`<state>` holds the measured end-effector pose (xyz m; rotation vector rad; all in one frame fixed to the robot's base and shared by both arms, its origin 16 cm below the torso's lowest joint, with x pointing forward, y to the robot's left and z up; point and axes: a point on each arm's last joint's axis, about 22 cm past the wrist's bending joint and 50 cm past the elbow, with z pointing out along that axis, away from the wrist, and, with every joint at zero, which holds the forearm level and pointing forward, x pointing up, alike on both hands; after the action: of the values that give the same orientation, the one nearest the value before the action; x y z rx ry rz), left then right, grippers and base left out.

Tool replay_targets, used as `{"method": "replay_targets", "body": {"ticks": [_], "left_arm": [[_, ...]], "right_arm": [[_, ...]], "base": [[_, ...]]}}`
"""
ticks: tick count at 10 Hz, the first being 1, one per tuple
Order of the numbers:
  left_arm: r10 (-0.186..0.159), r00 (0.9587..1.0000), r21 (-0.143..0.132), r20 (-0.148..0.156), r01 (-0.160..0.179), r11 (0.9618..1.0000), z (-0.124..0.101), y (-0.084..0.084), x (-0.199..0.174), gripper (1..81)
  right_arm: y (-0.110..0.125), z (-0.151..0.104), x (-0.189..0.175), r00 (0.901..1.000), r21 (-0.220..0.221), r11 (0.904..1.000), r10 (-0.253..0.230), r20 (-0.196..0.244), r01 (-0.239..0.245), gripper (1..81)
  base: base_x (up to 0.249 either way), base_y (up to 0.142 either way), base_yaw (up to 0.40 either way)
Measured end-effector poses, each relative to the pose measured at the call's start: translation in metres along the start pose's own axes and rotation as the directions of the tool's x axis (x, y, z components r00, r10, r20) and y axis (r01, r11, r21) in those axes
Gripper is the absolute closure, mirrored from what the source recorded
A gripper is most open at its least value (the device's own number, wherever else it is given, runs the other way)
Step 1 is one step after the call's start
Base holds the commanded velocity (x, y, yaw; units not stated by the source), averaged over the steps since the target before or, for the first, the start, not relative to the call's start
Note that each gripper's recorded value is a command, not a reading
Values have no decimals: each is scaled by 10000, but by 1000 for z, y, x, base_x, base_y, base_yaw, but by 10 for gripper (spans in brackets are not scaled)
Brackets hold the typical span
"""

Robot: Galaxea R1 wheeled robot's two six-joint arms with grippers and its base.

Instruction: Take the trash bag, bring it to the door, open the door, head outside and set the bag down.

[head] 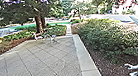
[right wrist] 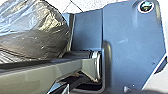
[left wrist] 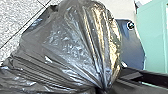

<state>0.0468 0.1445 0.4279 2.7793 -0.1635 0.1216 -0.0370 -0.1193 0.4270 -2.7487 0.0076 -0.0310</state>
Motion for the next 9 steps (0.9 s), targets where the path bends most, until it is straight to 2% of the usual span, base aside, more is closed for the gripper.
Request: {"method": "replay_targets", "body": {"ticks": [3,4,5,7,9], "left_arm": [[-7,10000,2,-23,7,10000,0,0,4,811],[-140,9999,-17,15,140,9999,0,0,-3,811],[-364,9993,6,-90,365,9993,-1,-1,-6,811],[-997,9945,59,-335,1000,9950,-3,-5,-16,811],[-1640,9847,96,-587,1649,9863,-5,-8,-27,811]], "right_arm": [[0,0,4,10000,0,10000,-25,-1,25,10],[0,0,3,9999,0,9999,-109,58,109,10],[1,0,4,9994,-5,9995,-301,174,301,10],[4,-1,12,9939,-32,9949,-1003,452,1005,10],[7,-1,15,9833,-40,9863,-1642,790,1651,10]], "base": [[0,0,0],[0,0,0],[0,0,0],[0,0,0],[0,0,0]]}}
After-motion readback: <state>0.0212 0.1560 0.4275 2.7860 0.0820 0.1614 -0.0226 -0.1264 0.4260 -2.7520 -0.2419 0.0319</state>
